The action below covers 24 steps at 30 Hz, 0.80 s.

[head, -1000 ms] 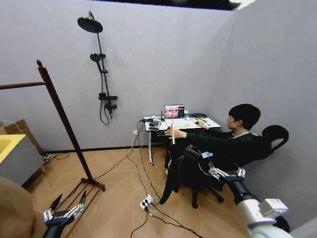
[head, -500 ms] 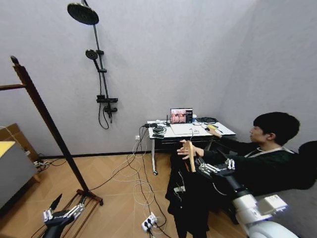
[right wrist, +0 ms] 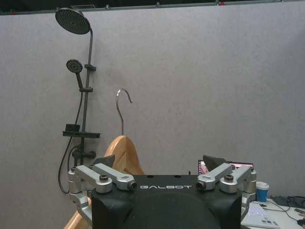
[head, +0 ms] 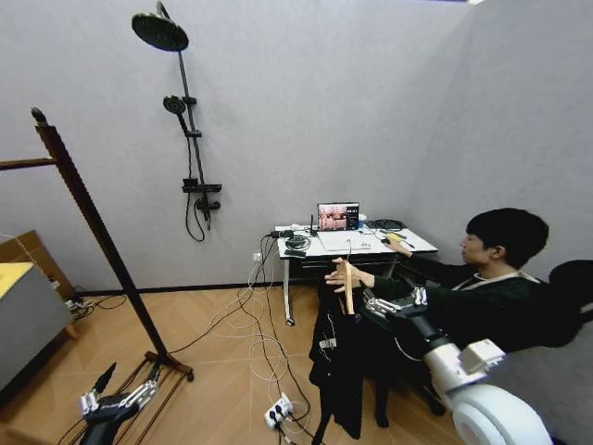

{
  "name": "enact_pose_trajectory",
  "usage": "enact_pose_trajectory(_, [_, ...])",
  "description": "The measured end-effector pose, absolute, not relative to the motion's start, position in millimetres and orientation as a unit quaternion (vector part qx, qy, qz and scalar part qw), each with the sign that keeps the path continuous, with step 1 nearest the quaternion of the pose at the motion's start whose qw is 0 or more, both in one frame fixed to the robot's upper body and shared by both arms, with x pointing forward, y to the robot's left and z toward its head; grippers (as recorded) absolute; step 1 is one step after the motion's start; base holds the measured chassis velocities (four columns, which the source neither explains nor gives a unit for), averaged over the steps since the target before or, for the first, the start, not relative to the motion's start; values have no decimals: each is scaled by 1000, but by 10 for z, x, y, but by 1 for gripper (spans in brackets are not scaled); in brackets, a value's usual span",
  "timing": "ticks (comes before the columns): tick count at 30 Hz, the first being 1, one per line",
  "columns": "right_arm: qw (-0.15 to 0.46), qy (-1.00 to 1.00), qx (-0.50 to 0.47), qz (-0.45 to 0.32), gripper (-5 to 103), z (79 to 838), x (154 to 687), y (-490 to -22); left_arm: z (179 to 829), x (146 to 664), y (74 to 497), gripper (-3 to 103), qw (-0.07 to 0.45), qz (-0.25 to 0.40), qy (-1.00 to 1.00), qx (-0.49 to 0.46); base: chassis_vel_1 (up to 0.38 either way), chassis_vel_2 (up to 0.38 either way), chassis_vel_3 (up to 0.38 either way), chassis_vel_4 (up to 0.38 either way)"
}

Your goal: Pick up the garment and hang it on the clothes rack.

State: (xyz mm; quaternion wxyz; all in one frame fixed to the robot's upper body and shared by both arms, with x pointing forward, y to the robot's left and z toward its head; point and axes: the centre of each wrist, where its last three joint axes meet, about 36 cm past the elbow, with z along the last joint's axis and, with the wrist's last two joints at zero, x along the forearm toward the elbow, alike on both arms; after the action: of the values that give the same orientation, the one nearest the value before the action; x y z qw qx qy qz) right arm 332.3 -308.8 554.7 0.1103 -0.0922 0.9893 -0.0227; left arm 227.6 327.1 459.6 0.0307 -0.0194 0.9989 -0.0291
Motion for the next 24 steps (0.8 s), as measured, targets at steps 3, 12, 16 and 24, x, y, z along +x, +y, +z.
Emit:
enact_pose_trajectory(3, [108,989,-101,-20,100,5485,3369,-3030,4597,2277,3271,100,31,-29,999,-19,0,0,0,0])
enact_pose_trajectory(12, [123,984,-128,-10,100,5489,3388,-2853,4597,2277,3271,100,31,-29,999,-19,0,0,0,0])
enact_pose_trajectory(16, [126,983,-134,-11,100,5514,3418,-2825,4597,2276,3271,100,31,-29,999,-19,0,0,0,0])
enact_pose_trajectory(24, [125,982,-141,-8,100,5470,3691,-2718,4597,2277,3271,100,31,-29,999,-19,0,0,0,0])
